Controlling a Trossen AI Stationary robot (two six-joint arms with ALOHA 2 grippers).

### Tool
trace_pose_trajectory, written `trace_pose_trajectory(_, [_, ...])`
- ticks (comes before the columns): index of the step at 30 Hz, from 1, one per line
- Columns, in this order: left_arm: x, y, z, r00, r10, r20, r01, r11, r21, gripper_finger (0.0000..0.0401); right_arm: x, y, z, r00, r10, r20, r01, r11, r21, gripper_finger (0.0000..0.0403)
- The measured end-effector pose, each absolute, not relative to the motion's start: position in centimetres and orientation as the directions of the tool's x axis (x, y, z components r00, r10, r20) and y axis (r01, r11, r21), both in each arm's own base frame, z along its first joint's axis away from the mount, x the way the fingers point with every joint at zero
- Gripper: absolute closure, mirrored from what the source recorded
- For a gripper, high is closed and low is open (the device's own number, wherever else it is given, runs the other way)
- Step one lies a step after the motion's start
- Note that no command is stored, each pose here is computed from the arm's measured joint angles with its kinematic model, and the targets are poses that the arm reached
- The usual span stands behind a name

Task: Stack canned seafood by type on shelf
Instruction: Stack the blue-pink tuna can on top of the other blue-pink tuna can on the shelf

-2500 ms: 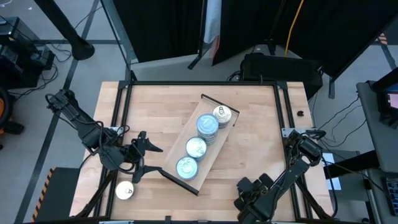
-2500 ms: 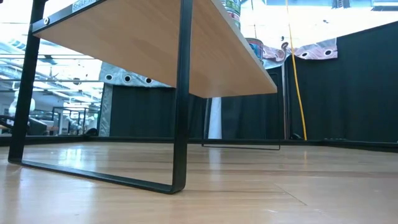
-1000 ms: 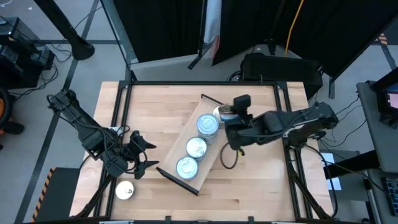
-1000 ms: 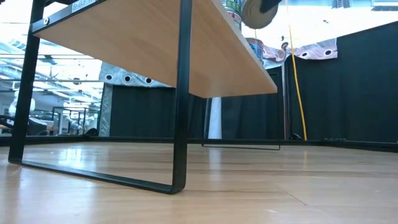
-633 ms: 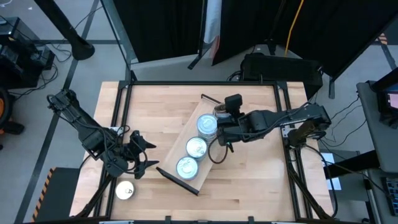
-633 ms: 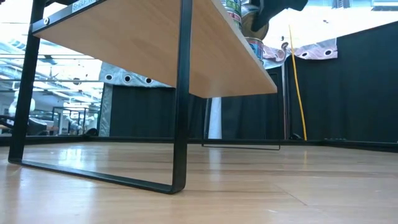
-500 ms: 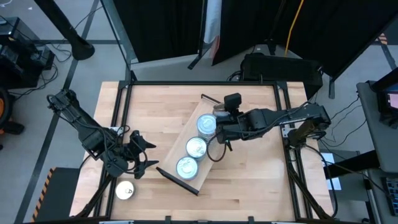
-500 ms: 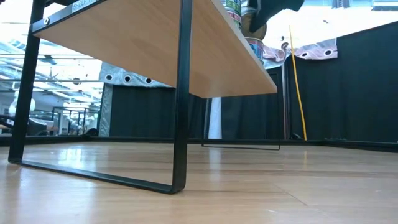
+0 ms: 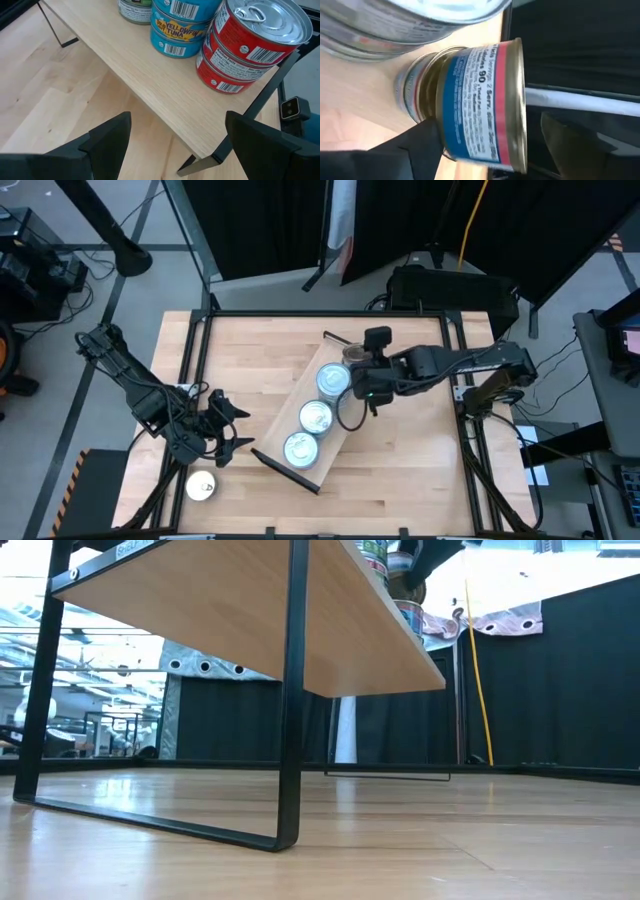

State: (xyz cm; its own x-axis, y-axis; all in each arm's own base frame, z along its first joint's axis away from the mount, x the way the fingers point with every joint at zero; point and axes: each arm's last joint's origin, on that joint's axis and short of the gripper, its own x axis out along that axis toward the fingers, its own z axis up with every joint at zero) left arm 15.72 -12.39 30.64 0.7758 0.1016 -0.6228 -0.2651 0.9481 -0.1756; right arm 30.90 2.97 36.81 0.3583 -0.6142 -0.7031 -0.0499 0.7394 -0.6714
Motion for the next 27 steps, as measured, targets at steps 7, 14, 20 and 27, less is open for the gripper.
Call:
trace_pose_trajectory(7, [15.7, -12.4, 30.6, 0.771, 0.094, -0.630, -0.260, 0.949, -0.177, 0.0079, 29.5, 2.8, 38.7, 0.445, -0.545, -0.711, -0.024, 0.786, -0.618, 0.0080])
trace_pose_trajectory(14, [15.6, -12.5, 30.6, 0.769, 0.080, -0.634, -0.253, 0.949, -0.187, 0.0079, 29.3, 2.8, 39.0, 0.458, -0.517, -0.723, -0.033, 0.803, -0.595, 0.0080])
trace_pose_trajectory(20, [15.4, -12.8, 30.7, 0.775, 0.063, -0.629, -0.242, 0.949, -0.203, 0.0079, 29.7, 2.8, 38.3, 0.453, -0.496, -0.740, -0.040, 0.818, -0.573, 0.0080])
trace_pose_trajectory(27, [15.2, -13.3, 30.5, 0.769, 0.039, -0.638, -0.245, 0.940, -0.237, 0.0079, 29.9, 2.1, 38.1, 0.445, -0.490, -0.750, -0.041, 0.825, -0.563, 0.0080])
